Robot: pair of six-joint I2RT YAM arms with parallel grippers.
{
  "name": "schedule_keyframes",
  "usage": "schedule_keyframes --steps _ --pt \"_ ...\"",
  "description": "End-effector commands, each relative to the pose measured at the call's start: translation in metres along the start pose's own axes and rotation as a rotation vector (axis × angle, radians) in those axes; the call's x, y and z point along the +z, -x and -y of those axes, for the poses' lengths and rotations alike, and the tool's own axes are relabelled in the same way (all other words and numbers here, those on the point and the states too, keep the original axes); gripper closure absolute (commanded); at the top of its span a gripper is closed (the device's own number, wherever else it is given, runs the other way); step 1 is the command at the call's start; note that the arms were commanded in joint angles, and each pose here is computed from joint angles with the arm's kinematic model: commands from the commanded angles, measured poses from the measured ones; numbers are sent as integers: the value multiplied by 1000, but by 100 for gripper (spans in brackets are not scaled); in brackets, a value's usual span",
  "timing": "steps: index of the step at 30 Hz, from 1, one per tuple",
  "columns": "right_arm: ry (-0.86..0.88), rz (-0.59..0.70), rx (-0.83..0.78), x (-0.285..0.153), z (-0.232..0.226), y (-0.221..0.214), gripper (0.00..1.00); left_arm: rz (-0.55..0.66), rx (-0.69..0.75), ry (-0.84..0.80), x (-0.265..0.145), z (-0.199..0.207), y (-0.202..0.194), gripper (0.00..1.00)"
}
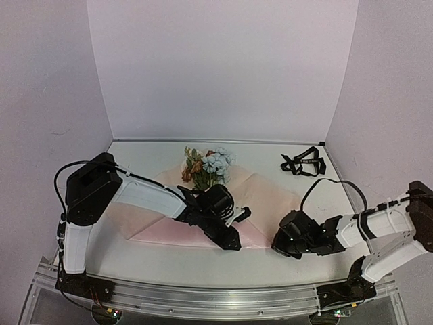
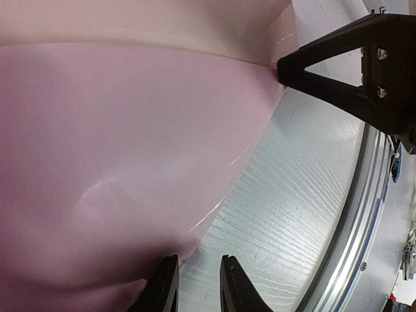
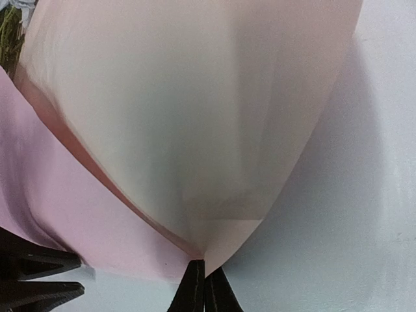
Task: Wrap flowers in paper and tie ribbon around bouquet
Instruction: Pick up the one-fourth-folded wrapping paper from the center of the board, then fold the one-fourth-folded wrapping paper at the center of the board.
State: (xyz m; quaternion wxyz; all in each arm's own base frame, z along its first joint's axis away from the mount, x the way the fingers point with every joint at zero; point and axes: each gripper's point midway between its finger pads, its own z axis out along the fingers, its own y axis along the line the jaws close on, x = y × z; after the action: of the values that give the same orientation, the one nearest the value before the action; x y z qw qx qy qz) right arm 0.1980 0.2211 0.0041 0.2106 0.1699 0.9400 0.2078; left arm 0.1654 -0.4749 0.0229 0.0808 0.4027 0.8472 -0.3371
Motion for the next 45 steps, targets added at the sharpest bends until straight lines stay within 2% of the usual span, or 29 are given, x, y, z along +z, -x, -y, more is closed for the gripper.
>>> schedule_keyframes --steps 1,8,13,24,32,38,45 --pt "-138 91 -77 -11 52 9 100 90 12 -7 -28 11 32 75" --pt "-207 158 -206 -45 73 25 100 87 -7 -54 -18 16 36 76" --pt "-207 160 -300 -62 67 32 100 96 -4 -88 -17 23 41 76" --pt "-111 137 -394 -83 18 42 100 111 -7 -110 -17 26 43 76" --pt "-21 73 -481 -88 -24 32 100 120 -2 -114 -14 27 48 76" --pt "9 32 -510 -88 -41 25 100 152 -8 -92 -23 27 56 76" --pt "-94 83 -565 -104 -22 40 100 200 -38 -52 -60 25 52 75"
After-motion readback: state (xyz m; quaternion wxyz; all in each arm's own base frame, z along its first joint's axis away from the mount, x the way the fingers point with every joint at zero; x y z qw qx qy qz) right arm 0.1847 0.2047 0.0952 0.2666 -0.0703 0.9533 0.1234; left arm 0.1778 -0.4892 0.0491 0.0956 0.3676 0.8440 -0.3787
